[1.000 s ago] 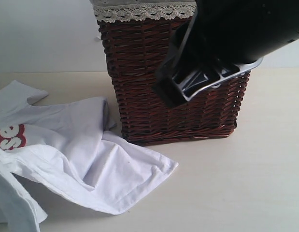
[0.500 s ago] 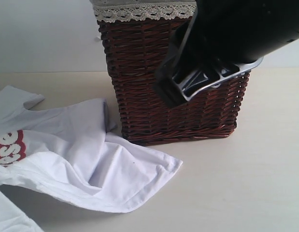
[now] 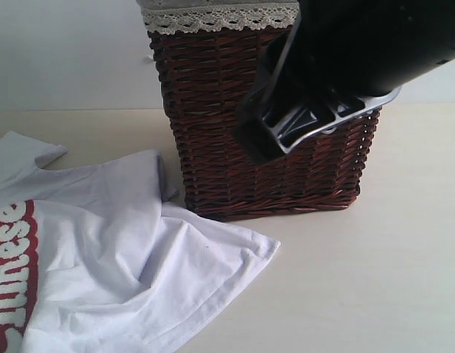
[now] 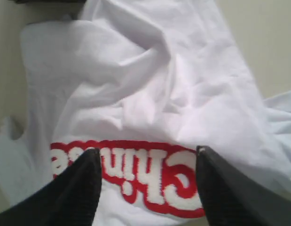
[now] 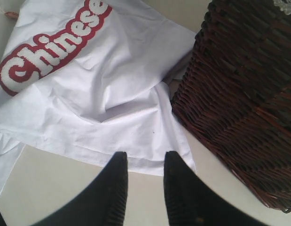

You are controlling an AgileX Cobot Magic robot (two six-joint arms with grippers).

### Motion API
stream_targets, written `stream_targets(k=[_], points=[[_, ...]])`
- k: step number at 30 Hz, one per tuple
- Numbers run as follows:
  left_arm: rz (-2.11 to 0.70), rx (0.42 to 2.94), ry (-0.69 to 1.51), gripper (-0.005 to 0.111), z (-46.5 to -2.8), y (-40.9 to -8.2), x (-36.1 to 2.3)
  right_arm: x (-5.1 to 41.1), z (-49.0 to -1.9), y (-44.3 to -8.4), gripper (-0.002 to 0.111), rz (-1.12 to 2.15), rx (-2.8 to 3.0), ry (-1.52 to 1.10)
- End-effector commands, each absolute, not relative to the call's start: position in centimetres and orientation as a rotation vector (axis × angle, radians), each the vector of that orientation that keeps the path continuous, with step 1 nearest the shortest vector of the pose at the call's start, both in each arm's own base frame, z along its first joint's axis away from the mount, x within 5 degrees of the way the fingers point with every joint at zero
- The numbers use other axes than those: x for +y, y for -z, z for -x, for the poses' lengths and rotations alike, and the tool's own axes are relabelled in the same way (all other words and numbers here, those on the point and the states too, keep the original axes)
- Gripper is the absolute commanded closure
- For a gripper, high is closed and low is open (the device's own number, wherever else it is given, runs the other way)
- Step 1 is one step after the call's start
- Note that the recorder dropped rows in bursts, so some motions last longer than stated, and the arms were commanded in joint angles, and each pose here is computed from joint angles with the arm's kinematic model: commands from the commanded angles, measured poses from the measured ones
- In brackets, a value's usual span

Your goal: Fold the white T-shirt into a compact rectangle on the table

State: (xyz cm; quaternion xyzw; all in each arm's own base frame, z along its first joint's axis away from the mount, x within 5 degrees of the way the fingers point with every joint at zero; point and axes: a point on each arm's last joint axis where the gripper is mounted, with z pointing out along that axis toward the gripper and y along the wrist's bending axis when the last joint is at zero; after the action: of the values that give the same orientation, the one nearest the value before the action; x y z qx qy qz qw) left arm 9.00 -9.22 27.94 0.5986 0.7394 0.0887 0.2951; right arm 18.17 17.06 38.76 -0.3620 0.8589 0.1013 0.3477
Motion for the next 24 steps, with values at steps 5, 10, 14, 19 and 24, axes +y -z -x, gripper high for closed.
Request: stream_targets(k=[5,10,14,19,24], points=[[-0.769,2.068,-0.538,0.065,-12.1,-27.9,-6.8,17.0,-18.4,-38.7,0.08,0.941,2.219,-0.247],[-0.68,2.222,-0.542,0.105,-13.8,-26.2,-7.0,17.0,-18.4,-38.7,0.08,0.94,2.218,-0.25],[-0.679,2.394,-0.335,0.107,-15.9,-24.5,-8.6,17.0,-18.4,-38.7,0.08,0.941,2.22,-0.249],[-0.415,2.705,-0.179,0.107,-20.6,-22.0,-7.0,17.0,-18.4,-38.6,0.08,0.942,2.223,-0.247],[-0.237,2.867,0.047,0.107,-25.5,-18.8,-4.9,17.0,-18.4,-38.6,0.08,0.943,2.225,-0.247]])
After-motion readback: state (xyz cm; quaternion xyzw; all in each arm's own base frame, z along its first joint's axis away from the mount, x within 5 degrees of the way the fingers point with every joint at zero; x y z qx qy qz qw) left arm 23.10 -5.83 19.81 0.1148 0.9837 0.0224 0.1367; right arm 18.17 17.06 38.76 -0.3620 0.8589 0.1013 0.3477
